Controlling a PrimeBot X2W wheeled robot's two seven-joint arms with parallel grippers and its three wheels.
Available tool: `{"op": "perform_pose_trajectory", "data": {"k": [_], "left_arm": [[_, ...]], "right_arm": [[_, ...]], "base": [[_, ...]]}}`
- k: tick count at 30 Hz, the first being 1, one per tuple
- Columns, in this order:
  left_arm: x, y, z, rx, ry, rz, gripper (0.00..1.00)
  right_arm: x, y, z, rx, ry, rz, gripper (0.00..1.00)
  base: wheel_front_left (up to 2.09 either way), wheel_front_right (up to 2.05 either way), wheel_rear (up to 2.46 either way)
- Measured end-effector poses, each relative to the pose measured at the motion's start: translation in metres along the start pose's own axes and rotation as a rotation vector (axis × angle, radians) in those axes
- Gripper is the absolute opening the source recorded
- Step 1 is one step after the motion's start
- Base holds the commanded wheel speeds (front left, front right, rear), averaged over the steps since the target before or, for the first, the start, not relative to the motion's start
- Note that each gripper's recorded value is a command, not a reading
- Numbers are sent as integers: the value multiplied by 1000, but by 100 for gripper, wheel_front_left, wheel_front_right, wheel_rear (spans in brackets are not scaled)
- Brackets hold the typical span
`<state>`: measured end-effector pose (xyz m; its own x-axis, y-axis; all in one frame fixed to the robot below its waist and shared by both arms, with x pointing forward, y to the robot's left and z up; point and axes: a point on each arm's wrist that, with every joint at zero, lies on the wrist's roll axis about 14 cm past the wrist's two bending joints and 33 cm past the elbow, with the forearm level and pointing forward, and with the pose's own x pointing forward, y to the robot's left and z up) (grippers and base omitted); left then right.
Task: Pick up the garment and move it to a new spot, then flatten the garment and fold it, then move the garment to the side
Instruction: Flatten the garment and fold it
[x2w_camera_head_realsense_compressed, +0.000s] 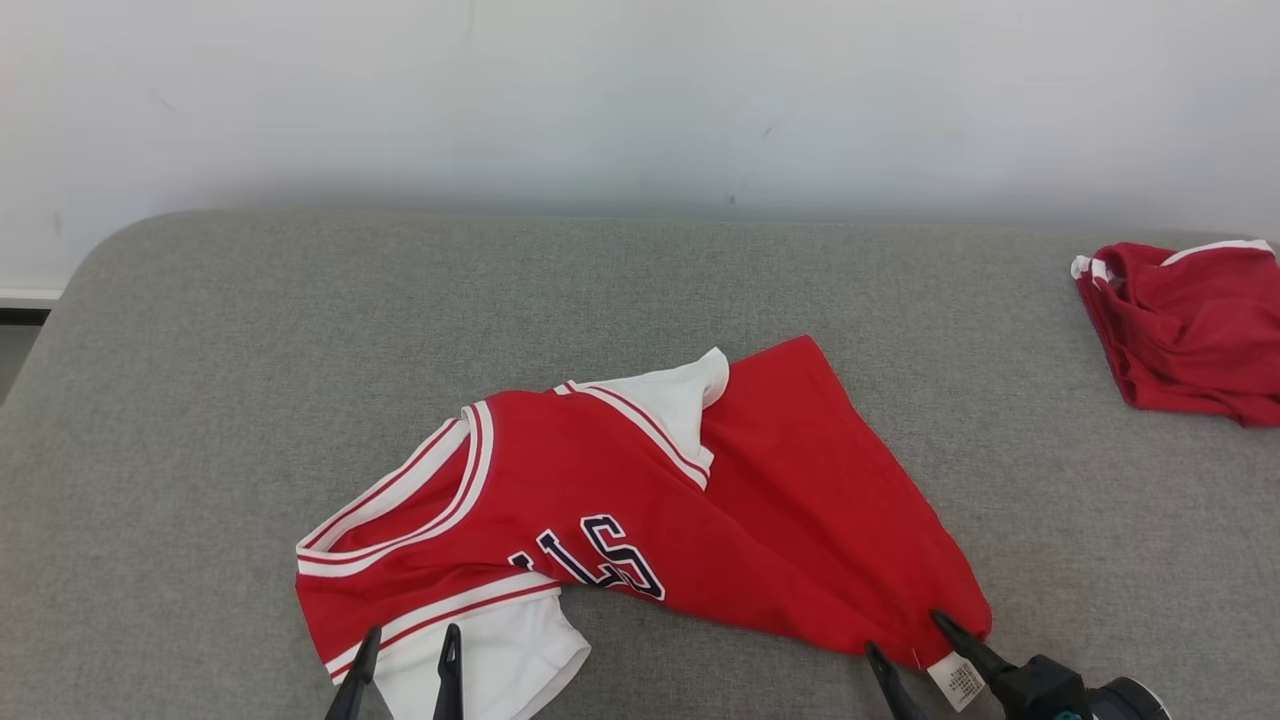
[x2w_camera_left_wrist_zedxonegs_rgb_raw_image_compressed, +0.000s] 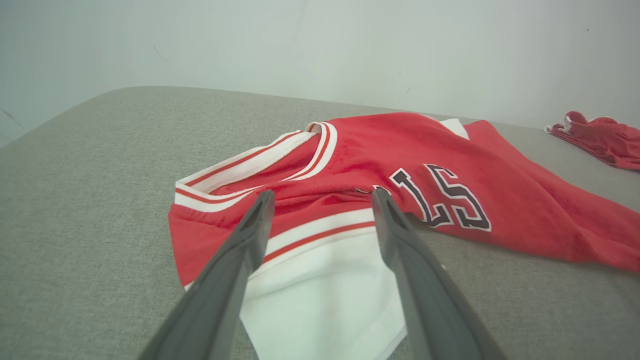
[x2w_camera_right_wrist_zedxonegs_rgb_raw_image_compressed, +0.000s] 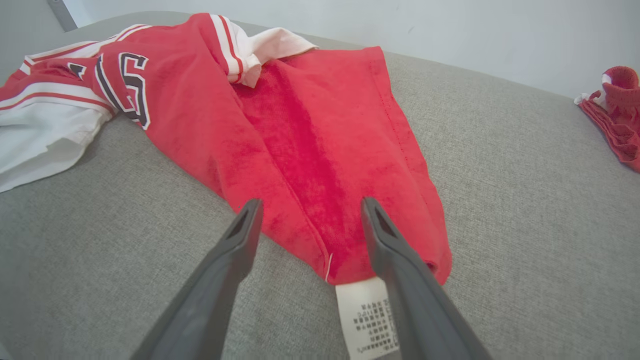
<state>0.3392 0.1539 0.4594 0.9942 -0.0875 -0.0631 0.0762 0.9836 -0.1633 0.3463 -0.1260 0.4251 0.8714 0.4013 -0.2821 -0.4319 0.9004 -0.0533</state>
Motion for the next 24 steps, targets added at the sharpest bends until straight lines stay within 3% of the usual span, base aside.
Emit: {"op": "perform_pose_trajectory", "data": {"k": [10, 11, 12, 24], "left_arm": [[-4, 8, 3, 2, -8, 27, 100], [-5, 9, 2, 1, -8, 28, 100], [-5, 9, 2, 1, -8, 28, 100], [-4, 4, 3, -5, -12, 14, 100]], "right_arm": [[6, 3, -25, -38, 126, 41, 100], [7, 2, -27, -47, 137, 39, 78], [8, 1, -29, -48, 145, 38, 3], [13, -4, 17, -30, -48, 12, 0]], "base": [[0, 0, 0], [0, 0, 0], [0, 0, 0], [0, 0, 0]]}}
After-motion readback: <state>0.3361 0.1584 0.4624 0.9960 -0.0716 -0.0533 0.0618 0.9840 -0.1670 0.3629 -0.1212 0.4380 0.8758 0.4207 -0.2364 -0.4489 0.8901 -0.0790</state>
